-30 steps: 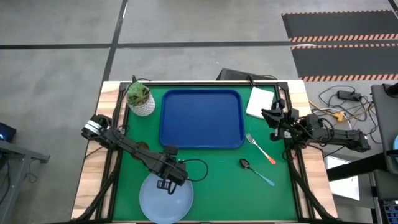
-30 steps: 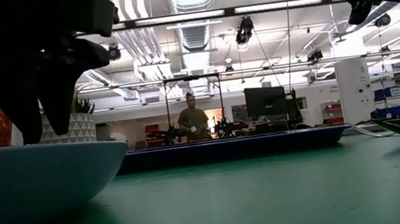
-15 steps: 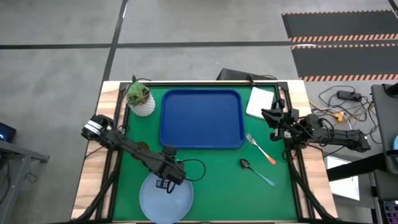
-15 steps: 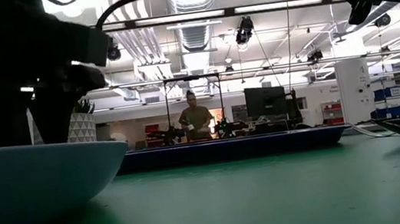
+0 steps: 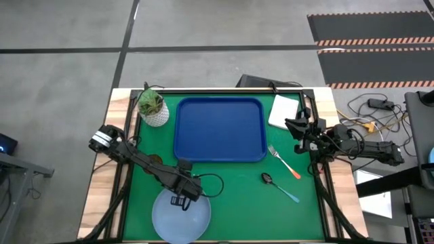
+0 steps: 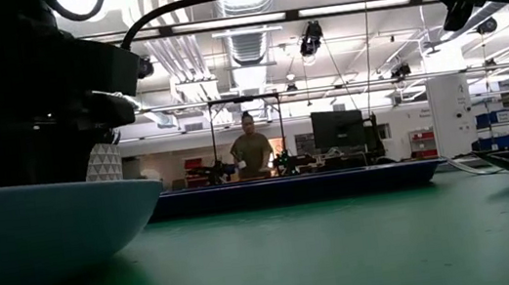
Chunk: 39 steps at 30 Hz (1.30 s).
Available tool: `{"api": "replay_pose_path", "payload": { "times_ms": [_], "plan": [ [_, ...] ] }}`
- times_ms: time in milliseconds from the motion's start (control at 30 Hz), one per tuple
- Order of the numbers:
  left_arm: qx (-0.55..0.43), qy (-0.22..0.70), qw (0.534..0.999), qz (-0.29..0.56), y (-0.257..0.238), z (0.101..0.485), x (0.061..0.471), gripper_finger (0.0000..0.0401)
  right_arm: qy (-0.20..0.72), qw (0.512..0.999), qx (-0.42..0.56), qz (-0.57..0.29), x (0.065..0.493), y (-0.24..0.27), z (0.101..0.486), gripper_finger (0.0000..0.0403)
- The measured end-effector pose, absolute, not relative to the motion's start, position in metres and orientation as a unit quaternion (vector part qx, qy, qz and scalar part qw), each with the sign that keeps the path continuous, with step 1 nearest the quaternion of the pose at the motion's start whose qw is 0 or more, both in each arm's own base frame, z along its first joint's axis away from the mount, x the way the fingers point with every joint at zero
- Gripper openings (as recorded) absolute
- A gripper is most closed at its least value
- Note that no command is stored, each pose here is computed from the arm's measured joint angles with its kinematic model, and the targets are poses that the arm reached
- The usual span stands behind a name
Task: Pick and place plate/cup/fork/spoon on tray
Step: Put the blue plate on the left of the blue tray
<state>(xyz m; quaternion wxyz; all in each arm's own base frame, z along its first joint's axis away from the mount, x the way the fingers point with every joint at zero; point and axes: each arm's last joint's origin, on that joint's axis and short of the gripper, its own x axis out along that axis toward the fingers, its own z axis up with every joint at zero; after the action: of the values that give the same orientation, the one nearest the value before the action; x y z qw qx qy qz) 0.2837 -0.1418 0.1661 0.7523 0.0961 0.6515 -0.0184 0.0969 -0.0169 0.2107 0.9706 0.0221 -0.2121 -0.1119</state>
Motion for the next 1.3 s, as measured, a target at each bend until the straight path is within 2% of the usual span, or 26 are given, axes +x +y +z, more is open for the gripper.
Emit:
{"api": "replay_pose_path", "payload": {
  "times_ms": [233, 300, 767, 1000, 1167, 1300],
  "plan": [
    [0.087, 0.651, 0.754, -0.027, -0.143, 0.168, 0.285, 0.0017, -0.212, 0.971, 0.020, -0.112, 0.097, -0.017, 0.211, 0.0043],
    [0.083, 0.649, 0.756, -0.031, -0.144, 0.169, 0.285, 0.0008, -0.212, 0.971, 0.020, -0.112, 0.097, -0.017, 0.211, 0.0043],
    [0.045, 0.606, 0.794, -0.023, -0.143, 0.197, 0.308, 0.0006, -0.212, 0.971, 0.019, -0.113, 0.097, -0.017, 0.211, 0.0043],
    [0.003, 0.537, 0.844, -0.014, -0.127, 0.224, 0.321, 0.0000, -0.212, 0.971, 0.020, -0.113, 0.097, -0.017, 0.211, 0.0043],
    [-0.011, 0.488, 0.872, 0.042, -0.100, 0.249, 0.321, 0.0000, -0.213, 0.971, 0.018, -0.103, 0.097, -0.016, 0.211, 0.0043],
    [-0.057, 0.444, 0.886, 0.120, -0.068, 0.272, 0.319, 0.0000, -0.216, 0.972, 0.015, -0.089, 0.097, -0.016, 0.212, 0.0043]
  ]
}}
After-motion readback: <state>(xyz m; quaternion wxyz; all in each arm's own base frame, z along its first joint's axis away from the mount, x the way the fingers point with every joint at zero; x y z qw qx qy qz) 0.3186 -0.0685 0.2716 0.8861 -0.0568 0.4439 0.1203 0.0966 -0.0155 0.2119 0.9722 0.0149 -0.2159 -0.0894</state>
